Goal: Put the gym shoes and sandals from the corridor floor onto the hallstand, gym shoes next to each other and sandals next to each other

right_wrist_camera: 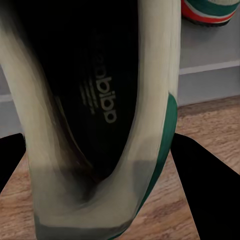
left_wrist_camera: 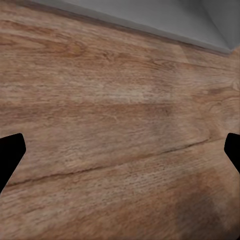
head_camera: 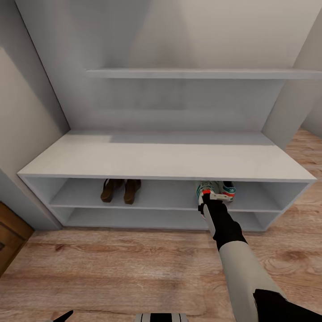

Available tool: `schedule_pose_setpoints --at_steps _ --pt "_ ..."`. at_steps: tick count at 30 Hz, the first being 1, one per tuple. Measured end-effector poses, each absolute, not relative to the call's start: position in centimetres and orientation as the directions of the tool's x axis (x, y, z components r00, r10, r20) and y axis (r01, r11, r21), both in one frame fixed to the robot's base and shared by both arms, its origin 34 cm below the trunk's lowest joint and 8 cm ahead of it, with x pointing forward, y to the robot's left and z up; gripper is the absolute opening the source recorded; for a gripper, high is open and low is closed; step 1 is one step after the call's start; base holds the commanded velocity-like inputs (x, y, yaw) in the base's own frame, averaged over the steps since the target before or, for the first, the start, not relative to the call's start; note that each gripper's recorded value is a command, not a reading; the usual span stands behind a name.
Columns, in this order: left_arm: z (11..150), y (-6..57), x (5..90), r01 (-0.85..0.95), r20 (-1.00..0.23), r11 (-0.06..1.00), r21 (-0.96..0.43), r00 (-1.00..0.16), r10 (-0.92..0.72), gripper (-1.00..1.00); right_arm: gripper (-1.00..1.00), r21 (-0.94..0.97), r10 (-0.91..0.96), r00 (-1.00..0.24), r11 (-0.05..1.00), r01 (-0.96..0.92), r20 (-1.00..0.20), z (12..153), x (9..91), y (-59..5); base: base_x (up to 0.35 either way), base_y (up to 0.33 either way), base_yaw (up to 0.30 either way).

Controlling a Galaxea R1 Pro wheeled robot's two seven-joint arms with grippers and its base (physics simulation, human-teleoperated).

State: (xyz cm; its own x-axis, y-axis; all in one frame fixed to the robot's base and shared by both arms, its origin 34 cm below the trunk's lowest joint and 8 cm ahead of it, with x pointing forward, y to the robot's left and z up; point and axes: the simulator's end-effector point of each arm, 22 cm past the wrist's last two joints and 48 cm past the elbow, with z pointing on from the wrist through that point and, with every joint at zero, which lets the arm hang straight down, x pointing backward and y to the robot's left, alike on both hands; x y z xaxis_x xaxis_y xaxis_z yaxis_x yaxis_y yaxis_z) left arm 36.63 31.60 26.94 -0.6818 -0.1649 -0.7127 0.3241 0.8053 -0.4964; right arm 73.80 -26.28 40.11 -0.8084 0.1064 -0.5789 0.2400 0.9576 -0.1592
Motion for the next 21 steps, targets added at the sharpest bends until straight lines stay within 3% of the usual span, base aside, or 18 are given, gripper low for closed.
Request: schedule_pose_setpoints --at_steps 16,21 --pt "26.65 31.5 36.34 0.321 -0.705 0.804 -0.5 -0.69 -0.163 1.0 -1.0 -0.158 0.111 -0.811 0.957 0.243 -0.575 39.66 73.76 -26.37 0.001 0.0 0.0" --pt "26.68 31.57 36.37 0.319 -0.705 0.805 -0.501 -0.689 -0.165 1.0 -1.0 -0.159 0.11 -0.811 0.957 0.243 -0.575 39.69 73.76 -26.38 0.161 0.0 0.0"
